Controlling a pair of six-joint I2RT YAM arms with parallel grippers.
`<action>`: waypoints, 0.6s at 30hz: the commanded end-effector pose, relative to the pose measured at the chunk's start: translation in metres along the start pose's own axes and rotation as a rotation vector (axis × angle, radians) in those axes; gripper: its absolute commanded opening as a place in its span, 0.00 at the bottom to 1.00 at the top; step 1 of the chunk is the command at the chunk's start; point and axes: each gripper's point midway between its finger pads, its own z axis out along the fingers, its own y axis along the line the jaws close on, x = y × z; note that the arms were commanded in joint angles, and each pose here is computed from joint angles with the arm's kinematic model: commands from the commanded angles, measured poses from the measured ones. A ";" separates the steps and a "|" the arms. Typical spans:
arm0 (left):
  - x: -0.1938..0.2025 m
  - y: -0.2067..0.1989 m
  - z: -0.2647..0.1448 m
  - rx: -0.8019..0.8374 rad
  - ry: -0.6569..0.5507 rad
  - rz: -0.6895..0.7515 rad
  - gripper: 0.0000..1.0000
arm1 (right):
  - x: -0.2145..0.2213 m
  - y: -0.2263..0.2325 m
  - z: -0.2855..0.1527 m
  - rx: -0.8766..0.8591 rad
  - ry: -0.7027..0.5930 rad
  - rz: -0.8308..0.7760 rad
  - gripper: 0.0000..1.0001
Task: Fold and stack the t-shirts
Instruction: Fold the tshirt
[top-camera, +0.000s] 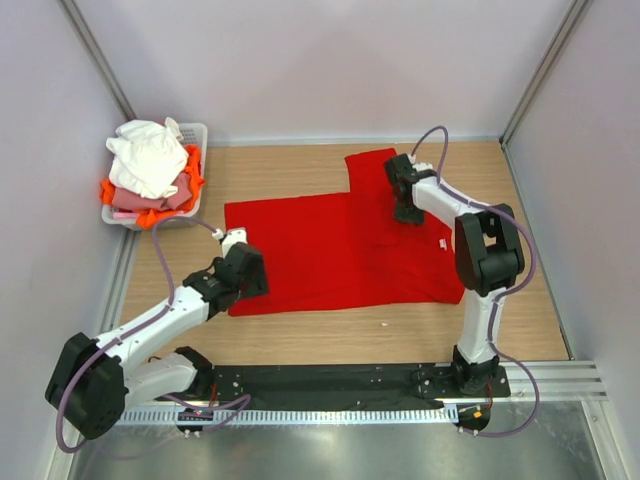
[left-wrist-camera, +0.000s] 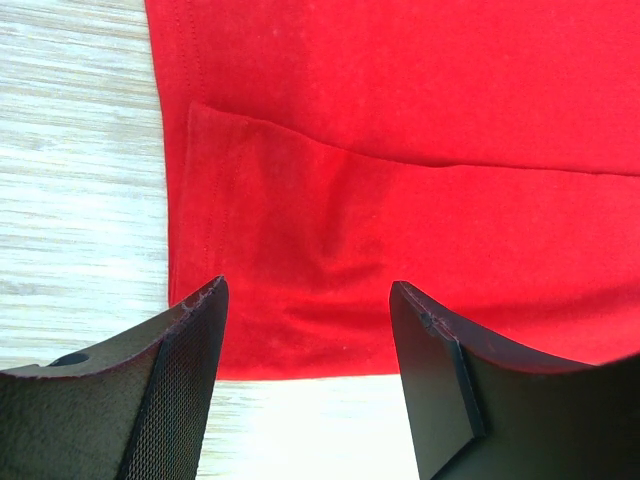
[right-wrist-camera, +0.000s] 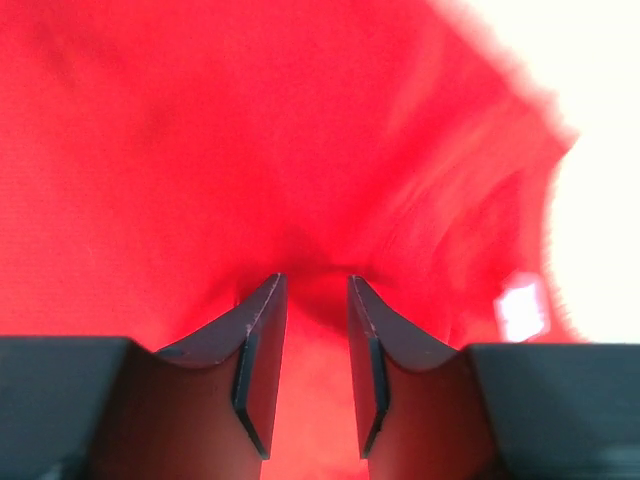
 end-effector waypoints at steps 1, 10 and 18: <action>-0.015 -0.005 -0.003 0.020 -0.077 -0.006 0.67 | -0.074 -0.017 -0.015 0.169 -0.208 -0.083 0.38; -0.015 -0.007 -0.004 0.020 -0.089 0.008 0.68 | -0.061 0.009 -0.043 -0.068 -0.177 -0.039 0.53; -0.015 -0.009 -0.006 0.016 -0.100 0.021 0.67 | 0.003 0.037 -0.042 -0.321 -0.025 -0.036 0.51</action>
